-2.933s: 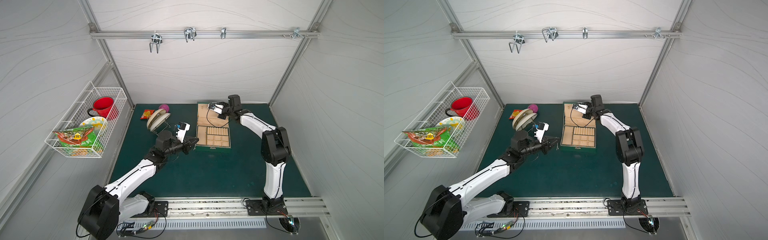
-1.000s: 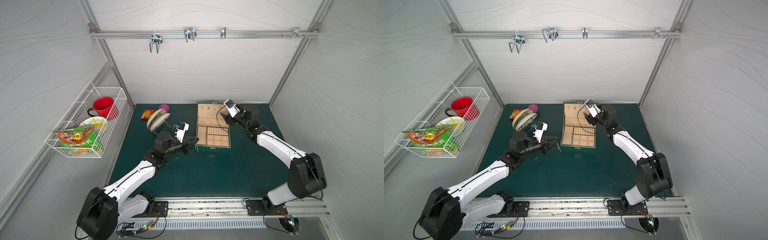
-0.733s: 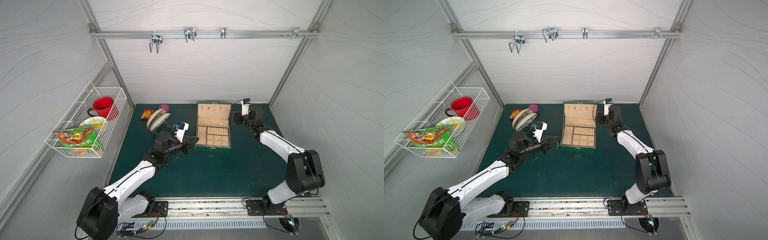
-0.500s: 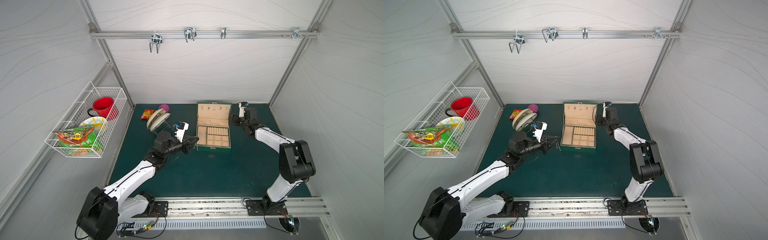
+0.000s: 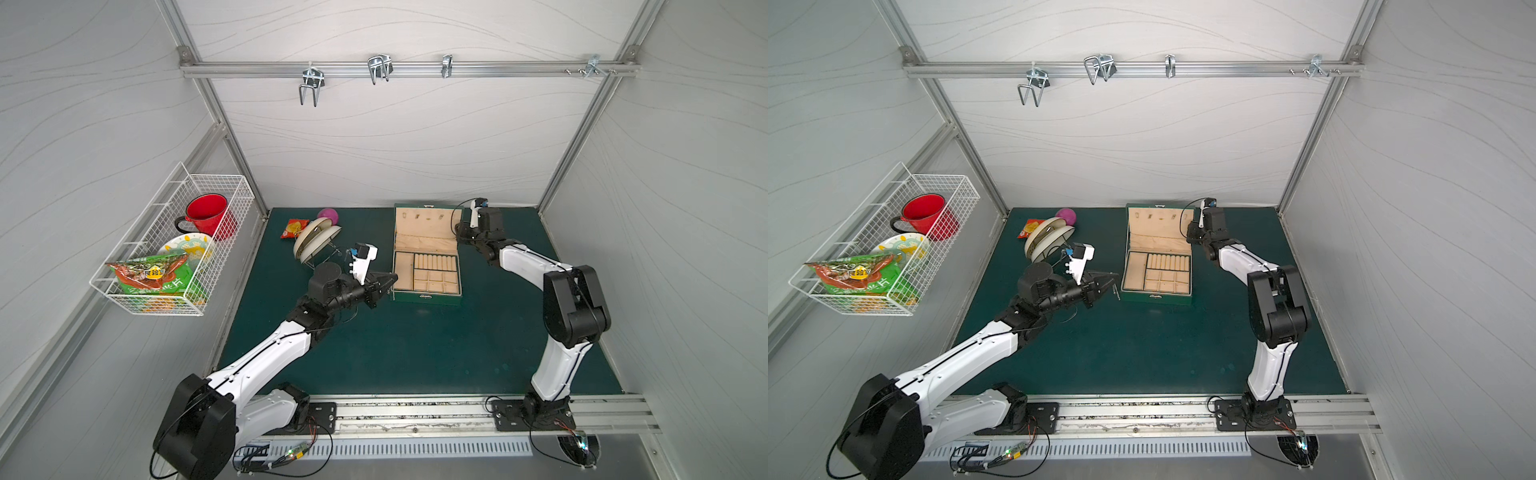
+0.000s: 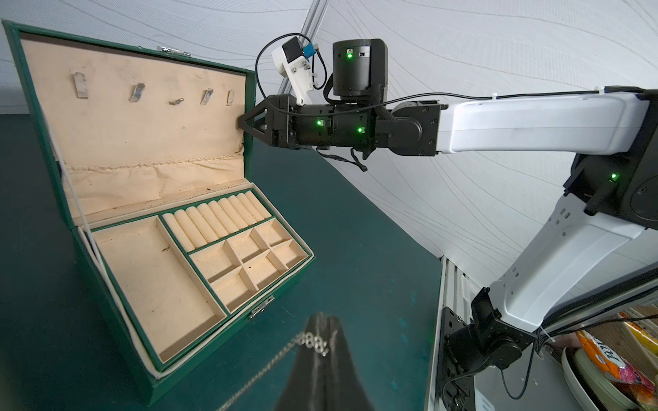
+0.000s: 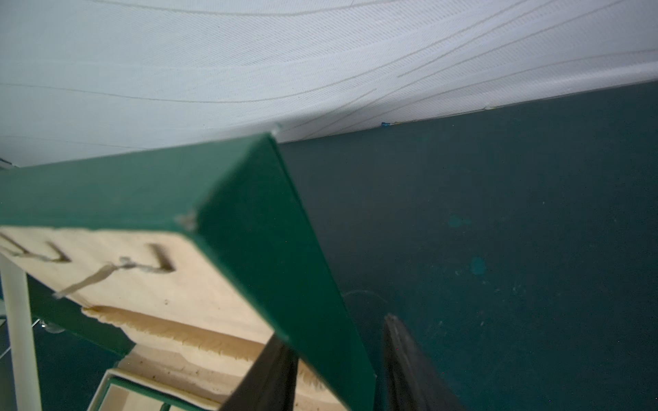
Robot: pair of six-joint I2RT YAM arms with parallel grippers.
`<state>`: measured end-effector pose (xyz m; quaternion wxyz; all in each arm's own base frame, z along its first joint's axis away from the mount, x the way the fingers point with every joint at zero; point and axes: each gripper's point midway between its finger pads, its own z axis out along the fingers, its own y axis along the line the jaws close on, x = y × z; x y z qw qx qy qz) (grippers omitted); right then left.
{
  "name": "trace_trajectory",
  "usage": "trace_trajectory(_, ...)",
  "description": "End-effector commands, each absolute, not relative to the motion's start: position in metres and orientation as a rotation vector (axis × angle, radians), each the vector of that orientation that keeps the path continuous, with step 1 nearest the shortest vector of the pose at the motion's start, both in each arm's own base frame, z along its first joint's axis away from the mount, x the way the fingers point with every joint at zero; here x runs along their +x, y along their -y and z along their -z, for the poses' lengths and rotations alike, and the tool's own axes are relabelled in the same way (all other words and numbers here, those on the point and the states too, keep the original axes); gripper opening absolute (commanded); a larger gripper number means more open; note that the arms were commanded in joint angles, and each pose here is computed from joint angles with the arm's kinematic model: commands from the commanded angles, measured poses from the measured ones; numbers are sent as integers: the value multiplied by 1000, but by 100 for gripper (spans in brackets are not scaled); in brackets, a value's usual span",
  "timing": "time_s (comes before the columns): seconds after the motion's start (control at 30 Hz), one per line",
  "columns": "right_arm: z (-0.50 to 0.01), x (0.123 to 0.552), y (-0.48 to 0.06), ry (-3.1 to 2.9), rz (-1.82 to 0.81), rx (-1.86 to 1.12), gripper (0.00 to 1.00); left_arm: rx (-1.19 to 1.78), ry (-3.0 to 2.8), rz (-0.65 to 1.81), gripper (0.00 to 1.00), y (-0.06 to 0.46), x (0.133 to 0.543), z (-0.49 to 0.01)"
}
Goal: Put jewelry chain into jewelry box
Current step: Move the jewelry box to the center of the board.
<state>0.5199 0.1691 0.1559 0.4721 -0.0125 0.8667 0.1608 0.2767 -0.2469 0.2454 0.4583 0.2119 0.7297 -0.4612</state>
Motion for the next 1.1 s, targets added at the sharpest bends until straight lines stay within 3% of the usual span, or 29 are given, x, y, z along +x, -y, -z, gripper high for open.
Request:
trace_trajectory(0.0, -156, 524, -176, -2114, -354, -39, 26, 533, -1718, 1136, 0, 246, 278, -267)
trace_trajectory(0.17, -156, 514, -181, -2114, -312, -56, 1, 531, -1719, 1137, 0, 246, 278, -267)
trace_trajectory(0.9, -161, 421, -200, -2151, -288, -55, 0, 505, -1698, 1164, 0, 245, 268, -278)
trace_trajectory(0.93, -161, 418, -200, -2153, -303, -51, 1, 502, -1729, 1171, 0, 245, 266, -273)
trace_trajectory(0.97, -161, 416, -200, -2153, -312, -55, 8, 504, -1733, 1179, 0, 246, 265, -273)
trace_trajectory(1.07, -168, 409, -199, -2138, -331, -75, 42, 512, -1741, 1205, 0, 248, 260, -276)
